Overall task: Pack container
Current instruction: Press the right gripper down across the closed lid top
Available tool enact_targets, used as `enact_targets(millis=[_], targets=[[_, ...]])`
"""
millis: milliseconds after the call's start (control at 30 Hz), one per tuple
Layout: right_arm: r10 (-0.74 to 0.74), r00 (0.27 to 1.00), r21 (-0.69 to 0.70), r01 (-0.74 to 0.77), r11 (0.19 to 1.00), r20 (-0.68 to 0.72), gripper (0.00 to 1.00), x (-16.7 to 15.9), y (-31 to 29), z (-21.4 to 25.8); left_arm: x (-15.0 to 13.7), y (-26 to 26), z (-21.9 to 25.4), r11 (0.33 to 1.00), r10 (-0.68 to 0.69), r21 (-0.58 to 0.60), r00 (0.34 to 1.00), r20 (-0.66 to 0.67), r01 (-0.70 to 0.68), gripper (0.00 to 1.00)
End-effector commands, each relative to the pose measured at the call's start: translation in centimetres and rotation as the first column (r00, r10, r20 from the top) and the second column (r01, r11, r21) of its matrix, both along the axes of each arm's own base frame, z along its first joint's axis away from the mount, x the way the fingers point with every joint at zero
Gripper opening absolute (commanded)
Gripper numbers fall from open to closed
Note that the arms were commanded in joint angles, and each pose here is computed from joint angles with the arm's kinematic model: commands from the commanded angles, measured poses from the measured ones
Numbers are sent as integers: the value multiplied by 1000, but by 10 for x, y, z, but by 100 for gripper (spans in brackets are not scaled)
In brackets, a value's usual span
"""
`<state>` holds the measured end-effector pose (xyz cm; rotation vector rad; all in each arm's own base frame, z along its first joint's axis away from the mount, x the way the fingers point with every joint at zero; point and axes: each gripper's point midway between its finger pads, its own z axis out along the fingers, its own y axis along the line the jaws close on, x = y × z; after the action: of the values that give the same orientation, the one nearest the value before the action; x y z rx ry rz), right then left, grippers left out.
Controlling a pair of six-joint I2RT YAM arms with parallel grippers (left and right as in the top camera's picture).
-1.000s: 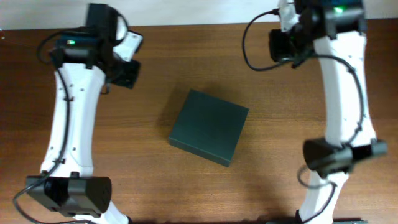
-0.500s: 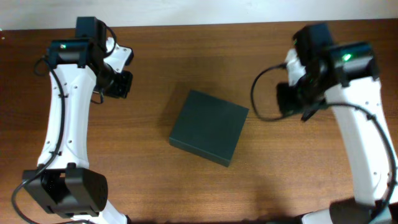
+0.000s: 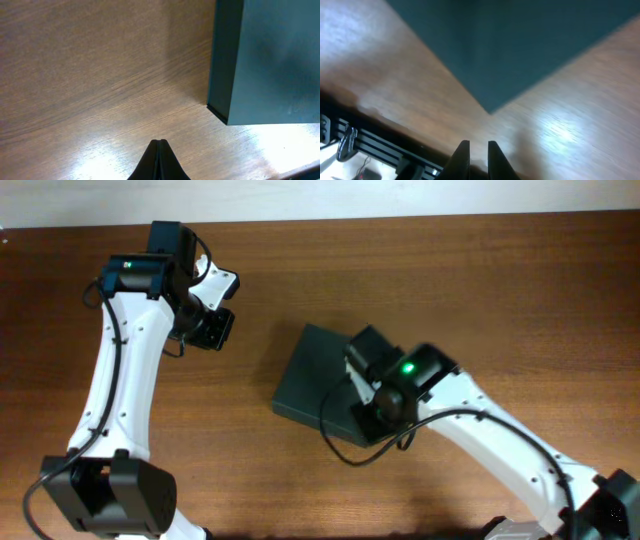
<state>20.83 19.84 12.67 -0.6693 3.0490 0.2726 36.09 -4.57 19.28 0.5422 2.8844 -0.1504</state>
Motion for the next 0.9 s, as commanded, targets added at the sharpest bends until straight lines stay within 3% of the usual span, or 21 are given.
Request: enact_targets(millis=[0,500,733,867], targets=[[13,997,48,-9,999,-76,12,-23,11,-17,-3,-4,11,1000,-22,-18,999,33,22,2],[94,981,36,-89,995,-170,12,-50,0,-65,-3,-6,11,999,-24,-29,999,34,25,2],[92,984,46,-86,995,-155,13,-42,7,-73,-3,-7,11,999,-26,-35,999,35,27,2],[15,995,-5,-15,1000,-98,13,-26,4,-79,-3,-7,11,999,-26,-35,999,34,27,2]])
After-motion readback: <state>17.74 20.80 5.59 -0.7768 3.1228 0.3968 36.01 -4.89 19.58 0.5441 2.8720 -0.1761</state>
